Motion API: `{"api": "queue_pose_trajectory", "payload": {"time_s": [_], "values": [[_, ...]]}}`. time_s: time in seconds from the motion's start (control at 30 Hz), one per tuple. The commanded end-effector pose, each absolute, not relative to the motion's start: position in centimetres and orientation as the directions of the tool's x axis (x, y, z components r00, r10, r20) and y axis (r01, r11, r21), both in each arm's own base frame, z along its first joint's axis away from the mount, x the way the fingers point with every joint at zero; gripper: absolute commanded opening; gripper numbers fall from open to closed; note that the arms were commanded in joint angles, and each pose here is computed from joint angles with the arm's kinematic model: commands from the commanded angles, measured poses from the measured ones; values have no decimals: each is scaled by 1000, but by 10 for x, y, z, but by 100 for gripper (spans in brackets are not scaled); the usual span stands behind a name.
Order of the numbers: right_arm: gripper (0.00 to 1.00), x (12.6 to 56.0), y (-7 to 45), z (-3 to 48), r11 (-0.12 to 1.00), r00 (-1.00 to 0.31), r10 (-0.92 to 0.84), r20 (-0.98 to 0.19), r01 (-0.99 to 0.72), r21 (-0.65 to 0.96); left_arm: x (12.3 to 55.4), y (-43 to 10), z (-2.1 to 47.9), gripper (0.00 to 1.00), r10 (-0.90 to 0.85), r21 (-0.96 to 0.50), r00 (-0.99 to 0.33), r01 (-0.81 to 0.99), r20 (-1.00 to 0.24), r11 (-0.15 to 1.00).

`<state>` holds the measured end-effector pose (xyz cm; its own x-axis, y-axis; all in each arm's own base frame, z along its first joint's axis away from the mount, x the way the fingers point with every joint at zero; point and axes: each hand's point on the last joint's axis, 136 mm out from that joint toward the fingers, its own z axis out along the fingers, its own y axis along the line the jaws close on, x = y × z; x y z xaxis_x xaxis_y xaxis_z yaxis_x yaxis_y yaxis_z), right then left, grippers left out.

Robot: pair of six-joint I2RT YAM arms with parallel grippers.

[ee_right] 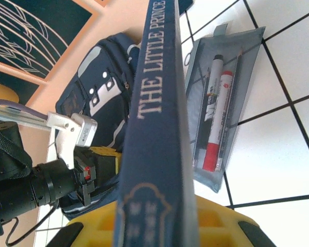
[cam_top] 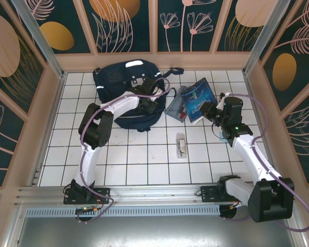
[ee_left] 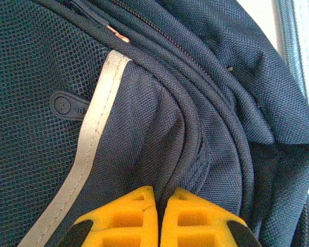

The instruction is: Pack books, pencil case, and school supplies into a backpack

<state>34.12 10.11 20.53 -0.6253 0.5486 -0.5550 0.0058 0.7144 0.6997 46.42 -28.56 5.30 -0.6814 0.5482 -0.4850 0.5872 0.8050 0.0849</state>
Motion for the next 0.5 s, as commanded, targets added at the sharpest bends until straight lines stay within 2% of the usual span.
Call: {"api": "queue_pose_trajectory", "payload": {"time_s": [0.0,0.13,0.3,0.47], "values": [[0,342,109,245,686,-579,538,-612,-122,718,466,-282,105,0,450,7,-711,531,-540,847],[0,338,117,251,656,-609,531,-589,-144,741,474,-293,164,0,375,-45,-679,515,-631,856],[0,331,122,256,632,-626,529,-574,-161,758,487,-294,188,0,344,-35,-664,487,-664,873],[0,316,135,256,561,-681,514,-522,-193,805,504,-302,219,0,306,-55,-647,475,-698,878]]}}
